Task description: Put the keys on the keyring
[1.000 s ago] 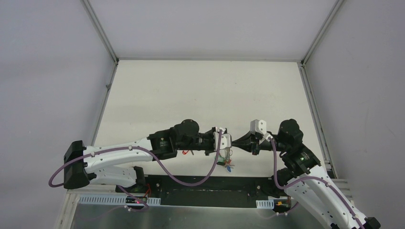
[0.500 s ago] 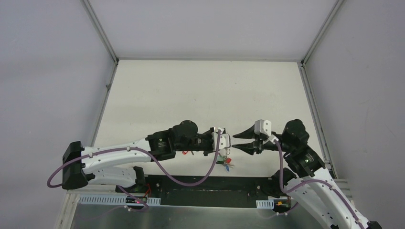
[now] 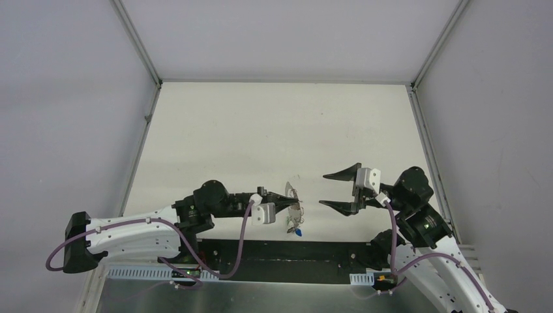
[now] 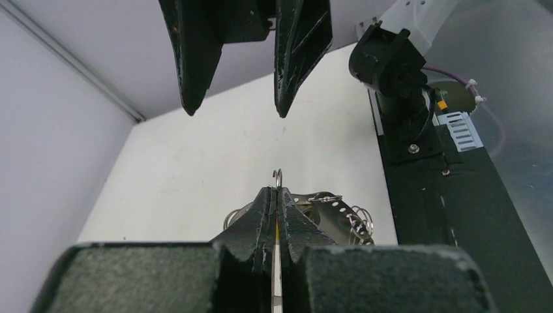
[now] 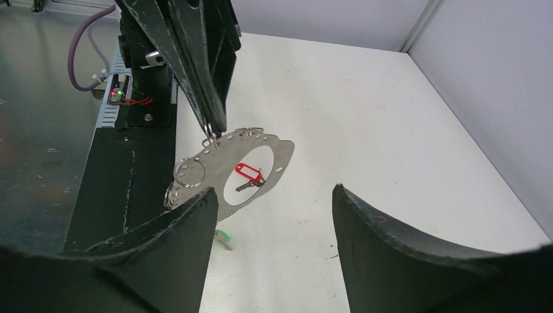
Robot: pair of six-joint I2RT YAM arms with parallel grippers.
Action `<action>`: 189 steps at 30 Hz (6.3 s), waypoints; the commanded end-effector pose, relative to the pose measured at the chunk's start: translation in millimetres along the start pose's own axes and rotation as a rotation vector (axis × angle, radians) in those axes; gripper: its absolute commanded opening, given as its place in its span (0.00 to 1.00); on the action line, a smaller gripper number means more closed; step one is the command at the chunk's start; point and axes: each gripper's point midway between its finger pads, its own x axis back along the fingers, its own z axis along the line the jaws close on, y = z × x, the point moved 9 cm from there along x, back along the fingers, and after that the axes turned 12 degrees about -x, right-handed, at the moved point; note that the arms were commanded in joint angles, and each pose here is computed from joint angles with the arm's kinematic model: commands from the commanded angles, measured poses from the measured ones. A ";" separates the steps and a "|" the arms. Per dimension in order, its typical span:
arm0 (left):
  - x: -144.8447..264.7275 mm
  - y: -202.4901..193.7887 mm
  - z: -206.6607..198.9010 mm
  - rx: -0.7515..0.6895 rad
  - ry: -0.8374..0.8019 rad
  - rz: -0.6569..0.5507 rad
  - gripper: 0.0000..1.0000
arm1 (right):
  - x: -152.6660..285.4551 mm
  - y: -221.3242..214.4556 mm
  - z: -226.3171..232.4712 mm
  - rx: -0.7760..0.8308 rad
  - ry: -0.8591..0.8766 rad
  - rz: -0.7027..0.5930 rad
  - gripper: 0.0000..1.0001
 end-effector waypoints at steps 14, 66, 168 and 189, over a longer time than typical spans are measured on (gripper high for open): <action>5.4 30.5 23.4 -0.083 0.089 -0.064 0.00 | -3.1 11.9 -2.0 -0.003 0.015 -0.018 0.66; -30.3 26.1 20.6 0.215 0.006 0.125 0.00 | -42.9 -26.9 -8.2 -0.185 0.211 0.083 0.00; 177.9 90.0 24.7 0.256 0.195 0.210 0.00 | -239.6 -140.4 -48.3 -0.740 -0.144 0.770 0.49; 174.7 91.6 18.6 0.323 0.140 0.223 0.00 | -255.5 -159.0 -34.0 -0.581 -0.235 0.895 0.14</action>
